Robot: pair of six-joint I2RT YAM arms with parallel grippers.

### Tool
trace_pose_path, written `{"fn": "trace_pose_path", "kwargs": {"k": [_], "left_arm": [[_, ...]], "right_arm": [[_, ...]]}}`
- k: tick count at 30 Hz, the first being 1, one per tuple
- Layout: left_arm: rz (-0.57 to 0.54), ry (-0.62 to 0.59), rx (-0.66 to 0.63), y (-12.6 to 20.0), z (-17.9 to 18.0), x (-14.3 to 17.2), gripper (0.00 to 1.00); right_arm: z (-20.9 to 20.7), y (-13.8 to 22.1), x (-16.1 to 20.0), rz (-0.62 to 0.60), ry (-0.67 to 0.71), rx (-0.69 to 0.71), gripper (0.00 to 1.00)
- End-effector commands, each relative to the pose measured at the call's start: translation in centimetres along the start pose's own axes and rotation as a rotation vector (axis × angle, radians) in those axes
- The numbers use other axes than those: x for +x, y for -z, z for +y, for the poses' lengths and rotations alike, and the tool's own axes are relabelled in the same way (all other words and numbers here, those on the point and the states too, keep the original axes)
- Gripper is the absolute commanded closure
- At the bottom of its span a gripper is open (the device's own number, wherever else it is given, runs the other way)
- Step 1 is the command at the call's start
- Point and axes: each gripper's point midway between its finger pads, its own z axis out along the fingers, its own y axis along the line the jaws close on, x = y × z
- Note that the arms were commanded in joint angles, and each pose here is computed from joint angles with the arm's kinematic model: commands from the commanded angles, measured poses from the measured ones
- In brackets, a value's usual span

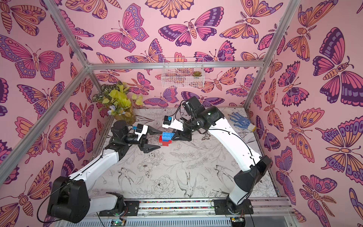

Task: Assemble the letter f with lego
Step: Pick up the lego brick from the center of the board.

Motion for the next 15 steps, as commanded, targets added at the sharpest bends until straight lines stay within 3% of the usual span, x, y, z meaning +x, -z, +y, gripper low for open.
{"fn": "trace_pose_path", "kwargs": {"k": [1, 15], "left_arm": [[-0.009, -0.017, 0.028, 0.28, -0.43, -0.81, 0.21], [-0.005, 0.0, 0.013, 0.39, 0.15, -0.83, 0.28]], "right_arm": [[0.56, 0.31, -0.68, -0.012, 0.024, -0.022, 0.74], [0.88, 0.89, -1.44, -0.035, 0.036, -0.027, 0.74]]}}
